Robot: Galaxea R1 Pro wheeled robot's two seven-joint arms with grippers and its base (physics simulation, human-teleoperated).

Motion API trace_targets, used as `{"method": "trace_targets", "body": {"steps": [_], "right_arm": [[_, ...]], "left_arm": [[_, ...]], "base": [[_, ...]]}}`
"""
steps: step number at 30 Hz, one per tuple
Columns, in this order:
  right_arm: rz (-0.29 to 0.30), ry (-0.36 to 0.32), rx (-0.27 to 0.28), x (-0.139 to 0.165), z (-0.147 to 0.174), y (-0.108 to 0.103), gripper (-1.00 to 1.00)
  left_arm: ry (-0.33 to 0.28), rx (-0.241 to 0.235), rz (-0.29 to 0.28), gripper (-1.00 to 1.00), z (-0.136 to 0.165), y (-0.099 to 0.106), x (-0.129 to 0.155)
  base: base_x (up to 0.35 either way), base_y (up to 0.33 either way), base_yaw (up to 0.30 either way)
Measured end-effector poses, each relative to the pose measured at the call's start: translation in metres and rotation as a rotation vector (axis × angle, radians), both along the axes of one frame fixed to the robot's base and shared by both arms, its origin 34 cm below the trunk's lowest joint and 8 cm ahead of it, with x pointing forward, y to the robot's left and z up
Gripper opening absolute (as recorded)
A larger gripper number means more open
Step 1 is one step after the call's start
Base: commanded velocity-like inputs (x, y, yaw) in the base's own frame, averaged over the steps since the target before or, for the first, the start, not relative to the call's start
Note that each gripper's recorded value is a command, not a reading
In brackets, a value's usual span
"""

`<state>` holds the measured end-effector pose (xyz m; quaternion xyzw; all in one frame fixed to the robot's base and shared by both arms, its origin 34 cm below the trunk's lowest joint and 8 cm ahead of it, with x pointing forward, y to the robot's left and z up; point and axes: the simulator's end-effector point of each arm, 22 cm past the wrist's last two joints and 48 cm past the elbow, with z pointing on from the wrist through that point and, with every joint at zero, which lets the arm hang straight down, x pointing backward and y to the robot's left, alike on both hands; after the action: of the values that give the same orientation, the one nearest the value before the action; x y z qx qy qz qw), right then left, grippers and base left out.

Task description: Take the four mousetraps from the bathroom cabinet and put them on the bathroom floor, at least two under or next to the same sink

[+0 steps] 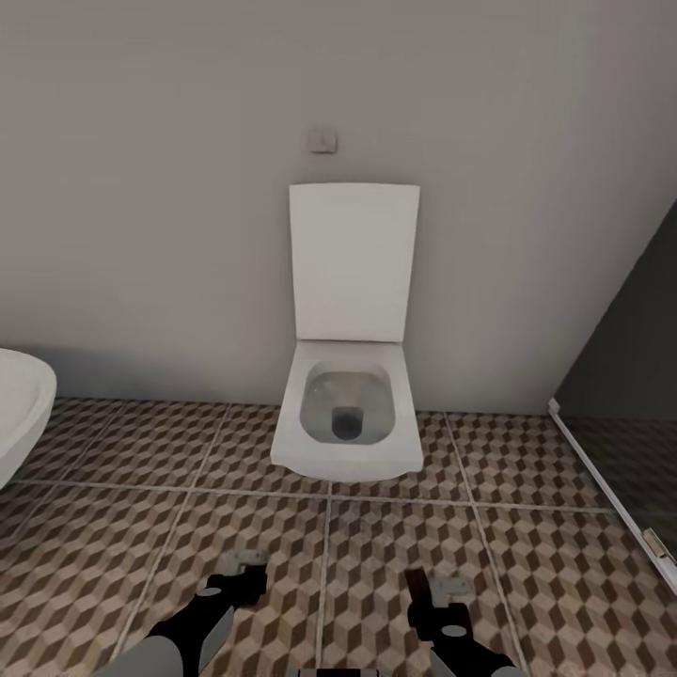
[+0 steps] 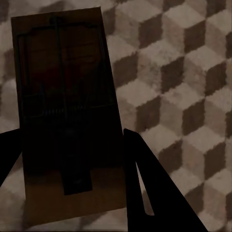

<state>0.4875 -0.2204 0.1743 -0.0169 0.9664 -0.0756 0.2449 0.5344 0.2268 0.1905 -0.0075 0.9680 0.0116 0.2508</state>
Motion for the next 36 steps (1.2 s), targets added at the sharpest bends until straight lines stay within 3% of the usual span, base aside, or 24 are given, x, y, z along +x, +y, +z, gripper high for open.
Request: {"method": "trace_targets", "body": {"steps": [26,36], "right_arm": [[-0.014,0.017,-0.004,-0.006,-0.007,-0.007,-1.00],[0.009,0.043,-0.001,-0.014,-0.019,-0.003,-1.00]], "left_arm": [[0.011,0.006,0.003,-1.00,-0.007,0.002,-0.004],[0.043,0.006,0.001,-1.00,-0.021,0.002,-0.015]], "base": [[0.000,0.000,0.000],[0.000,0.000,0.000]]}}
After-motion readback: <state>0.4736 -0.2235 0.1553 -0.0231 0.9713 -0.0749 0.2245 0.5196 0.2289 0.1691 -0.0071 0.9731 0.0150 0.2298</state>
